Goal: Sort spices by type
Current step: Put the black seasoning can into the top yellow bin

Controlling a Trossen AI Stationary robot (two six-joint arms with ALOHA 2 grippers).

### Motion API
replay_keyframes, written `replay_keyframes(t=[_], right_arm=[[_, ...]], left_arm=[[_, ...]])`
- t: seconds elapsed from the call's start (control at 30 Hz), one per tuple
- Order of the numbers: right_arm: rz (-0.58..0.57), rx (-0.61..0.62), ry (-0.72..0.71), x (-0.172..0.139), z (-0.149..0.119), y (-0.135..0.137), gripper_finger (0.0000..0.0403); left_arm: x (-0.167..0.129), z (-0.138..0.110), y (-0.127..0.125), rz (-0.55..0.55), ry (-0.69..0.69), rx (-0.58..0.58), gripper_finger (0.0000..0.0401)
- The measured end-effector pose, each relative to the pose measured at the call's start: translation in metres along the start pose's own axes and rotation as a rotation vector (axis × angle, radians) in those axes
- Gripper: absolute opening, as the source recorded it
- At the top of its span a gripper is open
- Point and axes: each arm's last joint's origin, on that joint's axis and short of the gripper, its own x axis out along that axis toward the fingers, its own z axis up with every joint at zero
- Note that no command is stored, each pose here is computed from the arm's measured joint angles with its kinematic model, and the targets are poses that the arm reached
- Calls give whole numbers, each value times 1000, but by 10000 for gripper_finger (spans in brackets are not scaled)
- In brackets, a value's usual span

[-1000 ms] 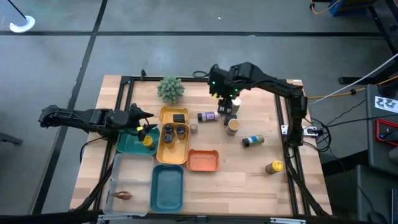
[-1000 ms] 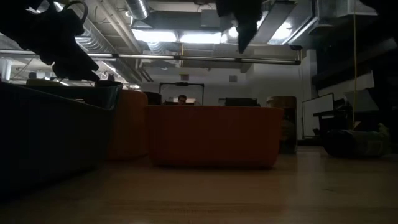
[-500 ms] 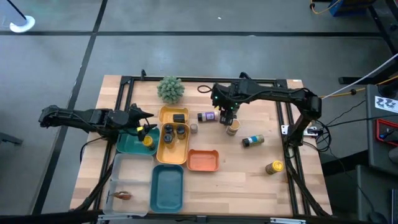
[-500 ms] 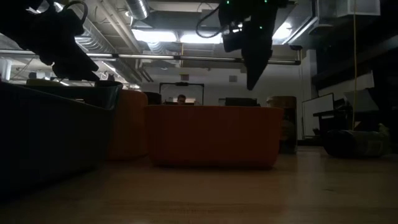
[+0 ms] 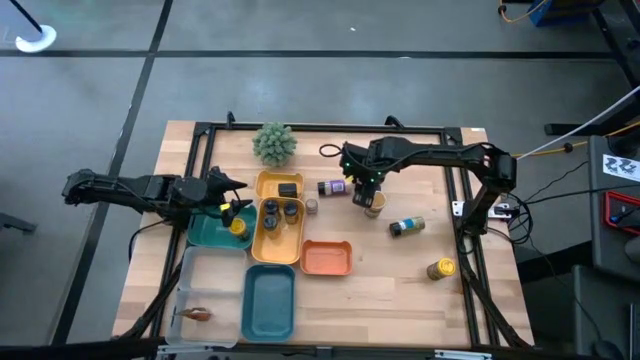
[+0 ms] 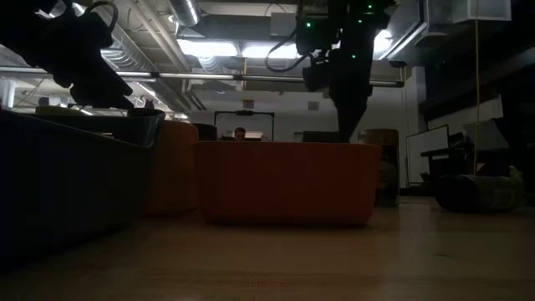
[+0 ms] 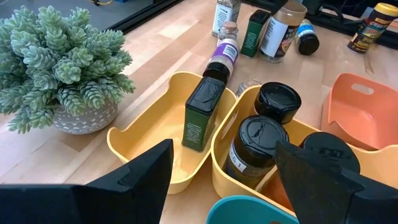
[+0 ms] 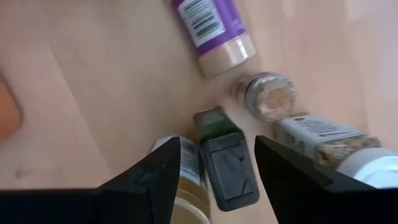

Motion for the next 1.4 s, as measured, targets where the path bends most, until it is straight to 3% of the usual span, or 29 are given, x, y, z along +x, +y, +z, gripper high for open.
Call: replay_keyframes(t=[0.4, 0.83, 1.4], right_arm=[[6, -9, 58, 15, -10, 0, 205], [-60, -18, 22, 19, -9, -2, 205], [-53, -64, 23, 19, -9, -2, 205]], left_arm=[[0, 0, 0, 0, 0, 0, 263], [0, 0, 0, -1, 0, 0, 263], [0, 0, 0, 0, 0, -1, 263]])
